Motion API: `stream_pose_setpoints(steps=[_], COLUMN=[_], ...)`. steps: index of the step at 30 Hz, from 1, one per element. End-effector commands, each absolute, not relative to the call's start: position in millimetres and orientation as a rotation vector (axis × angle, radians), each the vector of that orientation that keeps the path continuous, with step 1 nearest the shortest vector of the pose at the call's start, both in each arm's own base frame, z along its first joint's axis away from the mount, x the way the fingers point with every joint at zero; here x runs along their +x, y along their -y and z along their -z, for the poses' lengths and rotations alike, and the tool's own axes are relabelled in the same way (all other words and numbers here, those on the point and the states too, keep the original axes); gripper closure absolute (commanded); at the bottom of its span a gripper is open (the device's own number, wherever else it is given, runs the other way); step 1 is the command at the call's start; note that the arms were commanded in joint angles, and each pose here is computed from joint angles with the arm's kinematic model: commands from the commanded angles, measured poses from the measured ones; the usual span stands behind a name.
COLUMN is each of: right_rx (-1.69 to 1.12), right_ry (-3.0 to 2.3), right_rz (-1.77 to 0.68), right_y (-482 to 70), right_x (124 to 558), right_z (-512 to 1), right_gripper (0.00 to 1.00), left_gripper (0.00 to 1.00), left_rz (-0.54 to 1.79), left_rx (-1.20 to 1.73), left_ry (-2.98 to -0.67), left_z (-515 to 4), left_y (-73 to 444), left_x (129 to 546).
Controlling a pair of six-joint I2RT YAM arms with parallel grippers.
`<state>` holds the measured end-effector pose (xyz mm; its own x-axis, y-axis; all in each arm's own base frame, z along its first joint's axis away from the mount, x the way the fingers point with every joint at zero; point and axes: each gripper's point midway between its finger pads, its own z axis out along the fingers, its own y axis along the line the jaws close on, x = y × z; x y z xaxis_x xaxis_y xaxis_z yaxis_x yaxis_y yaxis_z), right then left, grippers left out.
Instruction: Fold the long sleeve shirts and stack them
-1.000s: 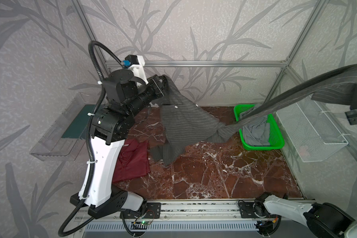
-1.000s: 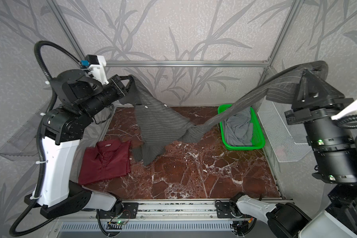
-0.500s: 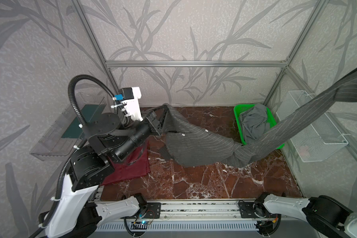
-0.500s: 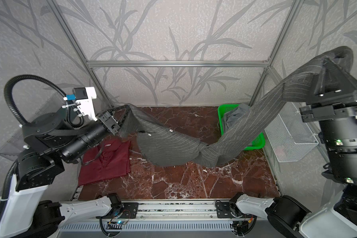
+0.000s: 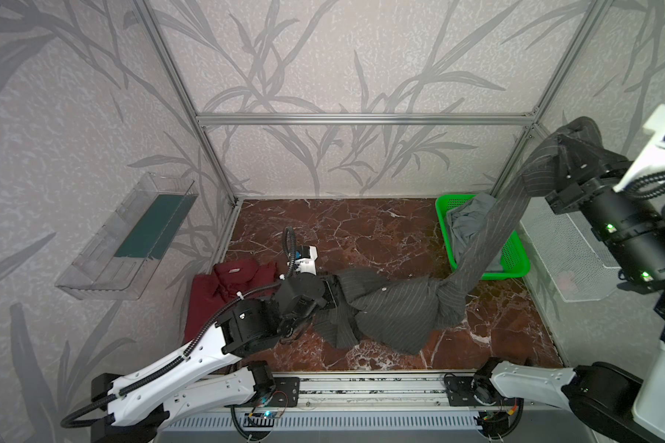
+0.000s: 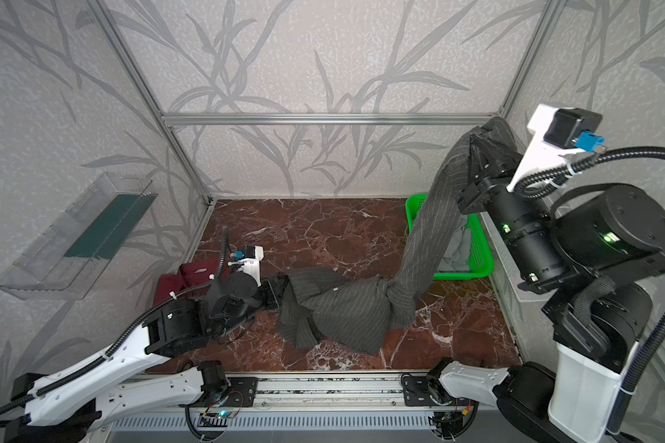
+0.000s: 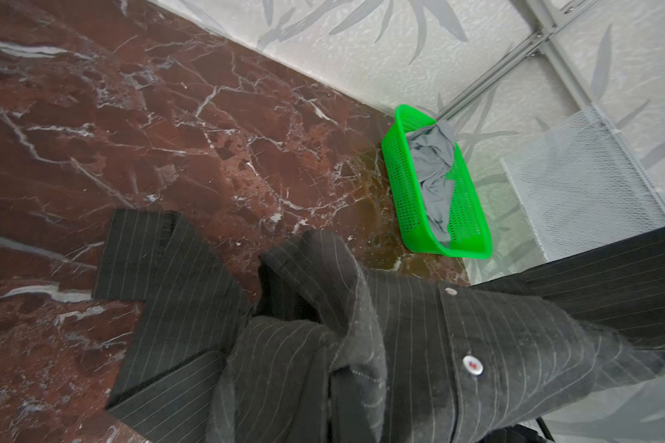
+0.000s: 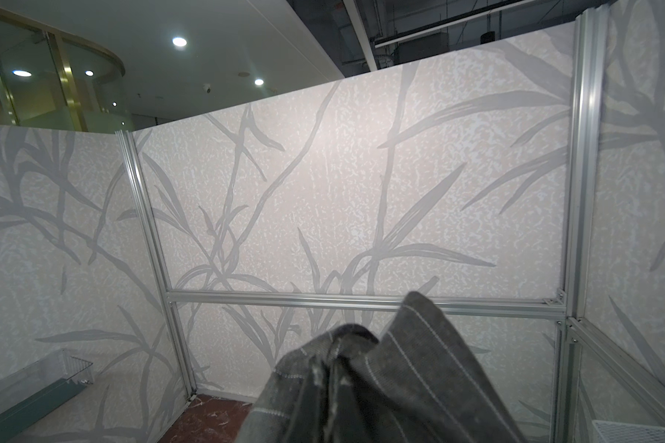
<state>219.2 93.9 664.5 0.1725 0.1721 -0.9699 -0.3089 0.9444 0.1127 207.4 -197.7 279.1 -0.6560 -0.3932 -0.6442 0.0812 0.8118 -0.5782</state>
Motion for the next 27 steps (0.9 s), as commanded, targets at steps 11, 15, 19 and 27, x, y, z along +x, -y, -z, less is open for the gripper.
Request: stream_pose_setpoints(steps=[11, 15, 19, 27], right_rx=[-0.300, -0.303, -0.318, -0.370], right_ry=[-1.950, -2.082, -2.177, -2.365], right_rz=[-0.310, -0.315, -0.327, -0.366], right_y=[-221, -241, -258, -271], right_x=[438, 489, 522, 530], right_z=[-465, -402, -341, -261], right_gripper=[1.00, 1.00, 1.00, 0.70], left_gripper=[1.00, 1.00, 1.00, 0.53], left_rz=[0.836, 0.857, 0.808, 0.714], left_rx=[-0.683, -0.756, -0.780, -0.667], left_ry=[-2.317, -2.363, -2.388, -2.471], left_z=[-186, -166, -162, -181], left_y=[151, 136, 119, 103], left_x=[295, 319, 337, 335])
